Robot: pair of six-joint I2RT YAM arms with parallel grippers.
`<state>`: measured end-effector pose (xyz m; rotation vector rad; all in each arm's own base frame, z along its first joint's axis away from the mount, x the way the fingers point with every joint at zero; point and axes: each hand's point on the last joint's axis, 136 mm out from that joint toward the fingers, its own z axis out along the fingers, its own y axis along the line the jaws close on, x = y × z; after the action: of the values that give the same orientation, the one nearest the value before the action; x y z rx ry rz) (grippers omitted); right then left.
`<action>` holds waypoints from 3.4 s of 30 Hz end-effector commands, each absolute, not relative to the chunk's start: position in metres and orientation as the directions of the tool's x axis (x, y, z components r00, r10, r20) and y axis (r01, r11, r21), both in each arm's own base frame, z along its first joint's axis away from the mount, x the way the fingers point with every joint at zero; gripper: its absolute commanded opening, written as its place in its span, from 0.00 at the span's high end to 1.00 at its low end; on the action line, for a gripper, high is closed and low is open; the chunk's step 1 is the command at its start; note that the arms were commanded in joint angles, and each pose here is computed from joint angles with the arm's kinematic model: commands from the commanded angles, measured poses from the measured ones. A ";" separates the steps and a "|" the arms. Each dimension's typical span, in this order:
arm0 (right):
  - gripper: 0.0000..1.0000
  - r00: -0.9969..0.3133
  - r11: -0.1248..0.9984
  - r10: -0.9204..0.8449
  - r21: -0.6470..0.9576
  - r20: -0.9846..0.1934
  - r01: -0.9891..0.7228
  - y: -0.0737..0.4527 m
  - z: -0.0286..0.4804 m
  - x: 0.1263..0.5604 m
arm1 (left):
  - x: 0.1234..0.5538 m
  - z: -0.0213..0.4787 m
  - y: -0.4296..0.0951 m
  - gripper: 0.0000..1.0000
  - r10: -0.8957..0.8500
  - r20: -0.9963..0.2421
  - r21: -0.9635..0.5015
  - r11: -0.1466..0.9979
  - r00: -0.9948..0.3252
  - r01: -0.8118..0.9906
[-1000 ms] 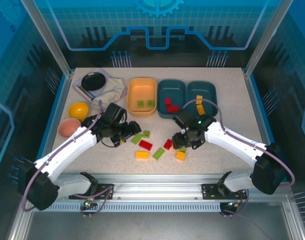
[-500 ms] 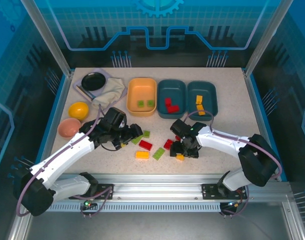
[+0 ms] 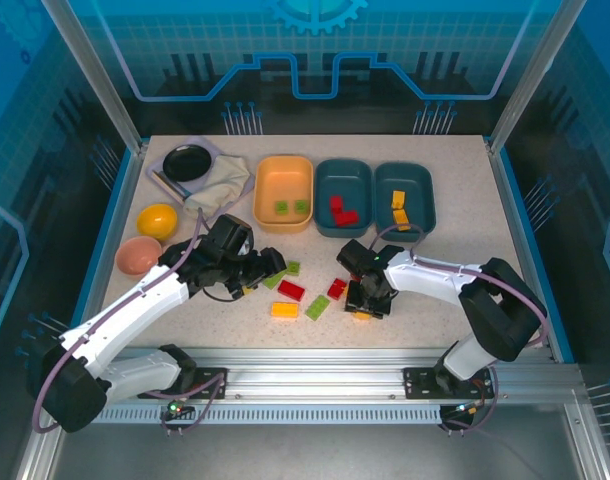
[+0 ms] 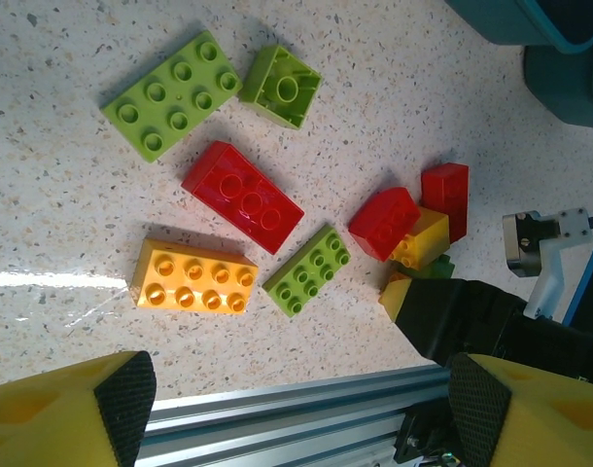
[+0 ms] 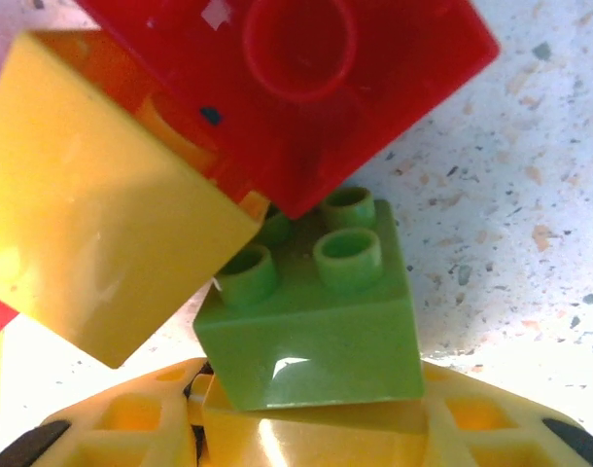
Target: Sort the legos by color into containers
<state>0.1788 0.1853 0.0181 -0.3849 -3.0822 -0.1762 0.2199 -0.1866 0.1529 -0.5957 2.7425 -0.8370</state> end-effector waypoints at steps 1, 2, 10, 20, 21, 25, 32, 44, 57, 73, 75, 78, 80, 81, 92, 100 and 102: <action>0.67 -0.967 0.964 0.254 0.077 0.032 0.256 0.175 0.025 0.178 | 0.216 0.154 -0.193 0.18 -0.408 -0.076 -0.592 0.753 -0.910 -0.289; 0.68 -0.970 0.967 0.243 0.077 0.018 0.243 0.175 0.032 0.179 | 0.217 0.156 -0.194 0.18 -0.408 -0.080 -0.597 0.750 -0.909 -0.285; 0.67 -0.947 0.973 0.224 0.101 -0.230 0.206 0.125 0.136 0.233 | 0.243 0.193 -0.217 0.18 -0.393 -0.127 -0.650 0.726 -0.911 -0.223; 0.69 -0.895 0.891 0.398 0.318 -0.200 0.325 0.088 0.136 0.382 | 0.301 0.223 -0.260 0.18 -0.353 -0.177 -0.686 0.713 -0.919 -0.142; 0.69 -0.896 0.882 0.408 0.326 -0.173 0.339 0.088 0.128 0.391 | 0.307 0.225 -0.263 0.18 -0.350 -0.179 -0.686 0.714 -0.920 -0.138; 0.68 -0.880 0.842 0.468 0.344 -0.083 0.416 0.084 0.107 0.415 | 0.319 0.225 -0.273 0.18 -0.347 -0.182 -0.688 0.713 -0.920 -0.133; 0.66 -0.837 0.772 0.546 0.369 0.032 0.517 0.089 0.076 0.433 | 0.322 0.220 -0.277 0.18 -0.347 -0.175 -0.684 0.716 -0.922 -0.140; 0.35 -0.815 0.762 0.579 0.357 -0.002 0.540 0.082 0.090 0.436 | 0.311 0.210 -0.256 0.18 -0.379 -0.172 -0.616 0.762 -0.909 -0.202; 0.31 -0.888 0.963 0.148 0.267 -0.436 0.030 0.164 0.189 0.359 | 0.259 0.108 -0.155 0.13 -0.742 0.154 -0.268 0.605 -0.653 -0.750; 0.25 -0.883 0.890 -0.215 0.288 -0.418 -0.353 0.248 0.151 0.231 | 0.295 0.041 -0.177 0.06 -0.833 0.258 -0.118 0.475 -0.489 -0.872; 0.25 -0.885 0.891 -0.209 0.291 -0.416 -0.348 0.248 0.151 0.229 | 0.294 0.037 -0.180 0.06 -0.825 0.265 -0.099 0.491 -0.498 -0.866; 0.25 -0.887 0.891 -0.201 0.299 -0.417 -0.342 0.249 0.151 0.228 | 0.289 0.030 -0.183 0.06 -0.819 0.260 -0.087 0.508 -0.512 -0.857; 0.25 -0.889 0.890 -0.202 0.302 -0.412 -0.342 0.250 0.150 0.228 | 0.284 0.023 -0.185 0.07 -0.818 0.267 -0.080 0.509 -0.510 -0.857; 0.25 -0.888 0.889 -0.200 0.304 -0.413 -0.342 0.250 0.151 0.228 | 0.283 0.020 -0.186 0.07 -0.817 0.271 -0.080 0.508 -0.509 -0.858; 0.25 -0.894 0.889 -0.189 0.317 -0.406 -0.331 0.255 0.153 0.230 | 0.274 0.004 -0.182 0.17 -0.805 0.221 -0.066 0.552 -0.551 -0.832; 0.25 -0.897 0.888 -0.179 0.326 -0.405 -0.325 0.253 0.154 0.227 | 0.277 -0.011 -0.177 0.24 -0.771 0.157 -0.075 0.614 -0.617 -0.786; 0.25 -0.897 0.888 -0.178 0.326 -0.405 -0.324 0.252 0.154 0.226 | 0.279 -0.014 -0.177 0.30 -0.762 0.151 -0.091 0.623 -0.629 -0.777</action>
<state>0.2315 0.2469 0.1474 0.4619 -3.4189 -0.6448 0.2763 -0.1839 0.0110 -1.4839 2.9210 -0.2965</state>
